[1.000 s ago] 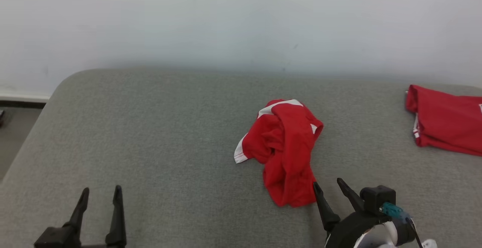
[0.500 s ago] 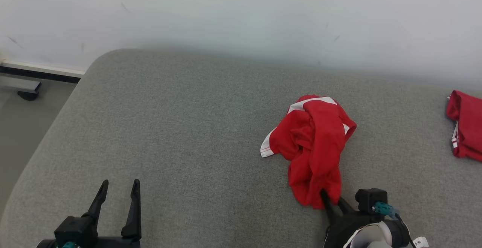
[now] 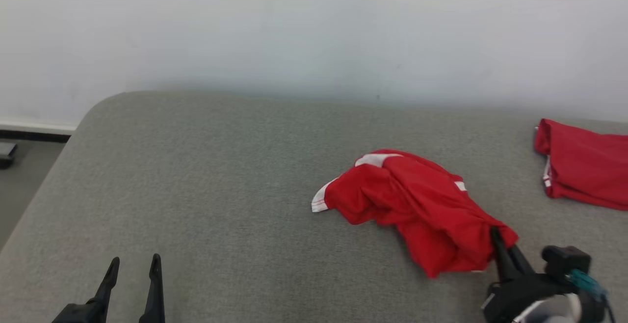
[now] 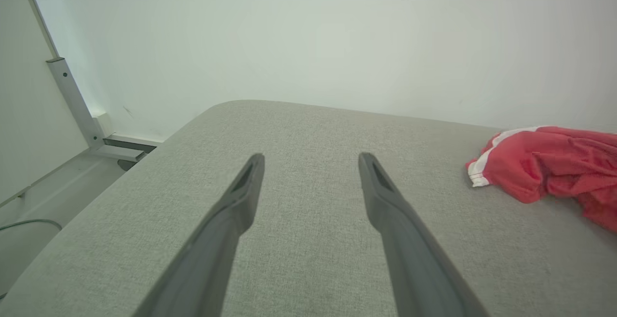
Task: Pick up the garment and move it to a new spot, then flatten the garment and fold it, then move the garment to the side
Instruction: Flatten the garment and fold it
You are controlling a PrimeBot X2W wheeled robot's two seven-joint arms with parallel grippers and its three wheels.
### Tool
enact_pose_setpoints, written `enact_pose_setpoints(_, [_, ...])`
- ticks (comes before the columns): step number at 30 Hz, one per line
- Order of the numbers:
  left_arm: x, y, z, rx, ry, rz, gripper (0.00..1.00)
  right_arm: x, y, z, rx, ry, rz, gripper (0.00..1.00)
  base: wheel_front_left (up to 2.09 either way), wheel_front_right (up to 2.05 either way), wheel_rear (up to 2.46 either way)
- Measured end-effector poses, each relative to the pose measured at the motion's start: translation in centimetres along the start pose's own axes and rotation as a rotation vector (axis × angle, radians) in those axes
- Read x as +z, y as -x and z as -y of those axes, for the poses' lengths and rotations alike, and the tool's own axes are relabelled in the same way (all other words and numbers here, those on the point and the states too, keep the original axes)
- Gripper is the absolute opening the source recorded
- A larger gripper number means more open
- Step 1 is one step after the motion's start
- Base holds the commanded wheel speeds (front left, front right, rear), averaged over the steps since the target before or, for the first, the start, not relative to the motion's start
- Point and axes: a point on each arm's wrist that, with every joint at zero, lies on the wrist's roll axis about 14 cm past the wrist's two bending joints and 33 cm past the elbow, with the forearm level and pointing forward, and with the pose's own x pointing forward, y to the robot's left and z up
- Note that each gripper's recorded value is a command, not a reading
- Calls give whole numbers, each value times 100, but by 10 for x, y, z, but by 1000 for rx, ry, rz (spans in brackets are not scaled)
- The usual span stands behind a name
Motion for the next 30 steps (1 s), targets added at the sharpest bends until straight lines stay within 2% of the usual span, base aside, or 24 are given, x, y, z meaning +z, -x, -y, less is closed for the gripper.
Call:
enact_pose_setpoints(5, [1, -9, 18, -54, 7, 3, 100, -8, 37, 32, -91, -15, -44, 0, 0, 0, 0])
enact_pose_setpoints(11, [-6, -17, 36, -105, 19, -13, 100, -17, 63, 40, -152, -57, -78, 0, 0, 0, 0])
enact_pose_setpoints(12, [-7, -18, 38, -109, 18, -16, 100, -15, 64, 41, -157, -51, -72, 99, 0, 0, 0])
enact_pose_setpoints(23, [-6, -26, 44, -127, 14, -12, 100, 48, 62, 36, -158, 30, 154, 100, 0, 0, 0])
enact_pose_setpoints(28, [-6, -29, 47, -136, 16, -12, 100, 59, 64, 29, -149, 34, 197, 100, 0, 0, 0])
enact_pose_setpoints(30, [-6, -31, 48, -141, 16, -12, 100, 55, 65, 31, -160, 37, 173, 100, 0, 0, 0])
